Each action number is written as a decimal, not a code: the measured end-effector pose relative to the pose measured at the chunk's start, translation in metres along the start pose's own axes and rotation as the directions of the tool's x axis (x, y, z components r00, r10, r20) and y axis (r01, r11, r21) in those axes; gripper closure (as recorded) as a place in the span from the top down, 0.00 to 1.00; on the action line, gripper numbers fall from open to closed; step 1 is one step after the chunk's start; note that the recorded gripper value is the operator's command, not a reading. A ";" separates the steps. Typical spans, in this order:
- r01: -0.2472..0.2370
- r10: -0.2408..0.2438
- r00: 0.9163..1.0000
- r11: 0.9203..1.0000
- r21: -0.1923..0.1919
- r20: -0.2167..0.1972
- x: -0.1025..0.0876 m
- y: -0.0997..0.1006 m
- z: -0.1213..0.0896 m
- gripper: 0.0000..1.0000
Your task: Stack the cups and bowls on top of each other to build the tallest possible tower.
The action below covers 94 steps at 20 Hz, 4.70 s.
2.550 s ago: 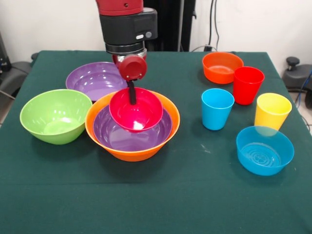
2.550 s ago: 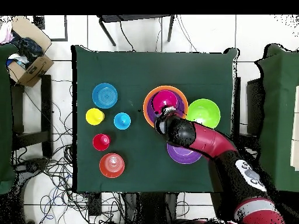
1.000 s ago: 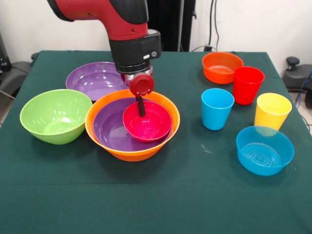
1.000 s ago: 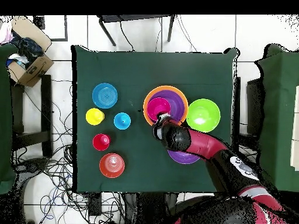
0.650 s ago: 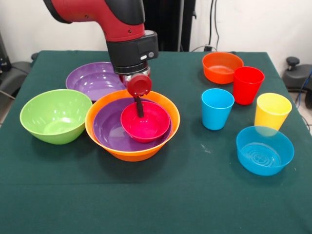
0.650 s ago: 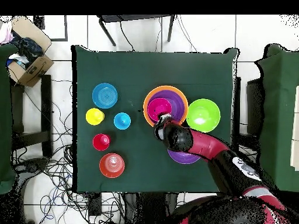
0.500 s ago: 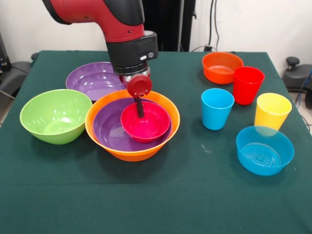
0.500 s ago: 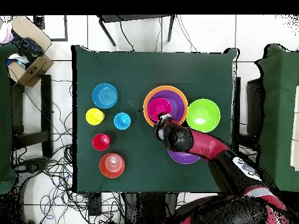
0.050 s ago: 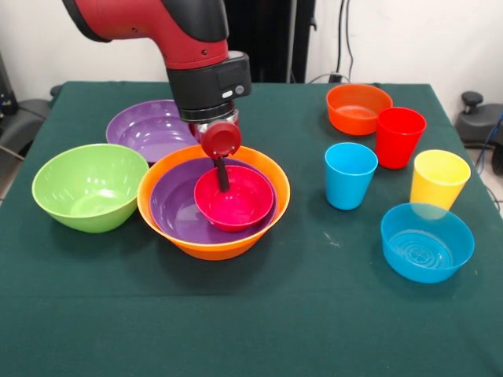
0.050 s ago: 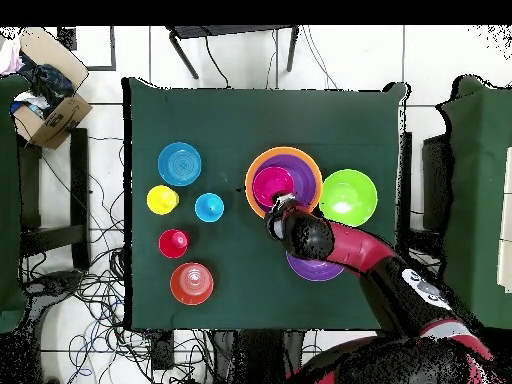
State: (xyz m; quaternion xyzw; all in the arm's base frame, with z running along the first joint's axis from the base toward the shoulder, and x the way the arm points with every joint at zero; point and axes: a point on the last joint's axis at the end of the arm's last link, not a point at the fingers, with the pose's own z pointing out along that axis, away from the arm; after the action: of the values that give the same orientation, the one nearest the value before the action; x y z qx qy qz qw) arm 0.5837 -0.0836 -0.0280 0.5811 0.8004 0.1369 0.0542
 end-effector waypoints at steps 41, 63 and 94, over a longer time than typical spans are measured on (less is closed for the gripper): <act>-0.020 0.020 0.999 1.000 0.011 -0.025 -0.041 0.015 -0.014 0.00; 0.041 -0.041 0.999 0.999 0.010 -0.032 -0.012 0.035 -0.012 0.00; 0.001 -0.001 1.000 1.000 0.007 -0.019 -0.035 0.023 -0.017 0.00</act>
State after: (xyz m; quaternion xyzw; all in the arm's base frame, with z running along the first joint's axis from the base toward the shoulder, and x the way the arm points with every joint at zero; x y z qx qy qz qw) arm 0.6121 -0.1126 -0.0073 0.5794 0.8017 0.1398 0.0447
